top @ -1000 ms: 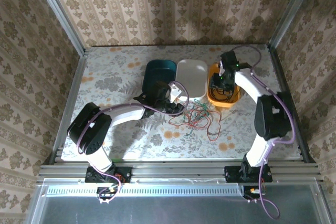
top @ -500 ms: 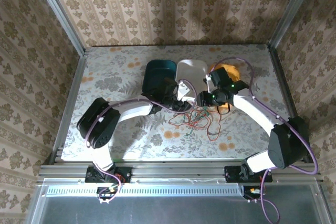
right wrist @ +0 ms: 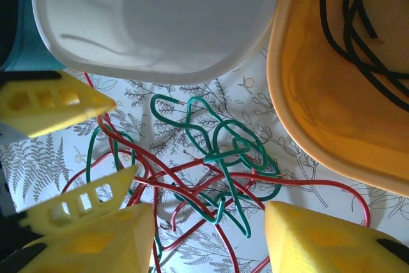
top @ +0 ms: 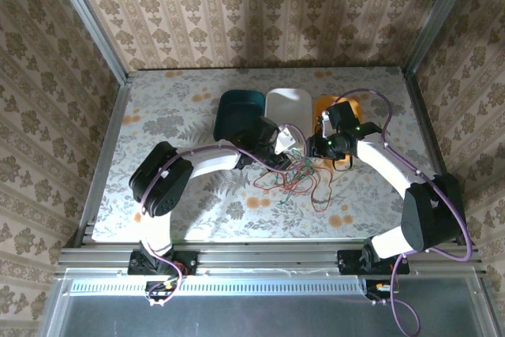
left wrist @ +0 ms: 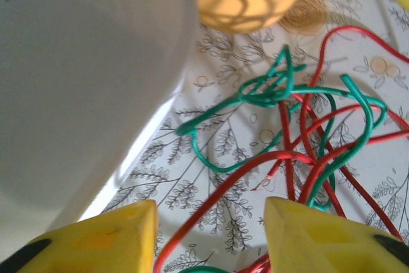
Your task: Untangle the cables
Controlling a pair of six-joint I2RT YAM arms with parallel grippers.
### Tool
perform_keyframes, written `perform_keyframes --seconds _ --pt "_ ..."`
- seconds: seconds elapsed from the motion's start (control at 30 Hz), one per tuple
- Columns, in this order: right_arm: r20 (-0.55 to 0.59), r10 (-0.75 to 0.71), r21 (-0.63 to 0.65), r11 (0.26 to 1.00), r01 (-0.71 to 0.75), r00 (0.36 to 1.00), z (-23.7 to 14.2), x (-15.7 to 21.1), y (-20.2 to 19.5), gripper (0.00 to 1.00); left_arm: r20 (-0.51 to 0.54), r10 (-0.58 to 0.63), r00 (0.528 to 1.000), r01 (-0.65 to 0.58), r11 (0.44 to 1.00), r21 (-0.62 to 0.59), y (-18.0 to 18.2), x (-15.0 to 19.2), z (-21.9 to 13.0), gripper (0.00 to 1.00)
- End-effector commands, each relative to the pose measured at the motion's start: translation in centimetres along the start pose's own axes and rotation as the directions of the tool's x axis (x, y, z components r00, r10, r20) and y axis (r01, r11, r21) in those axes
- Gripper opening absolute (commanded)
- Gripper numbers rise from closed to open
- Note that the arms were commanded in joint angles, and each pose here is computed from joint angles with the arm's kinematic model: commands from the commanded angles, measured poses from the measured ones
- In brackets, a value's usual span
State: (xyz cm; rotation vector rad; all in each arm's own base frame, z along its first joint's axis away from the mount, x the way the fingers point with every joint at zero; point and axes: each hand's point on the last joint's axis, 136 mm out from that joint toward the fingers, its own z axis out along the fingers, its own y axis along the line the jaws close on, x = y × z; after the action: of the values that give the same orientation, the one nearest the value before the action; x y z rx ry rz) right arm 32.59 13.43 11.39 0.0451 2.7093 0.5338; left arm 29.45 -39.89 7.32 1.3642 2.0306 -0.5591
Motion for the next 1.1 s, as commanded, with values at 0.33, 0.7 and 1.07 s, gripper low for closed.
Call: perform_keyframes --seconds 0.33,0.7,1.07 --pt "0.019 0.003 -0.067 0.998 -0.002 1.000 -0.7 -0.4 1.2 0.48 -0.035 0.133 0.991 -0.135 0.987 -0.088 -0.2 -0.1 1.9 0.00" --pt "-0.102 0.000 -0.050 0.999 -0.006 0.995 2.1 2.9 0.3 0.51 0.158 0.082 0.984 -0.080 0.997 -0.024 -1.9 -4.4 -4.6 0.00" --pt "-0.219 0.011 0.067 0.998 0.003 0.976 5.8 5.0 -2.1 0.49 0.320 -0.085 0.944 0.088 0.996 0.003 0.7 -7.0 -9.5 0.00"
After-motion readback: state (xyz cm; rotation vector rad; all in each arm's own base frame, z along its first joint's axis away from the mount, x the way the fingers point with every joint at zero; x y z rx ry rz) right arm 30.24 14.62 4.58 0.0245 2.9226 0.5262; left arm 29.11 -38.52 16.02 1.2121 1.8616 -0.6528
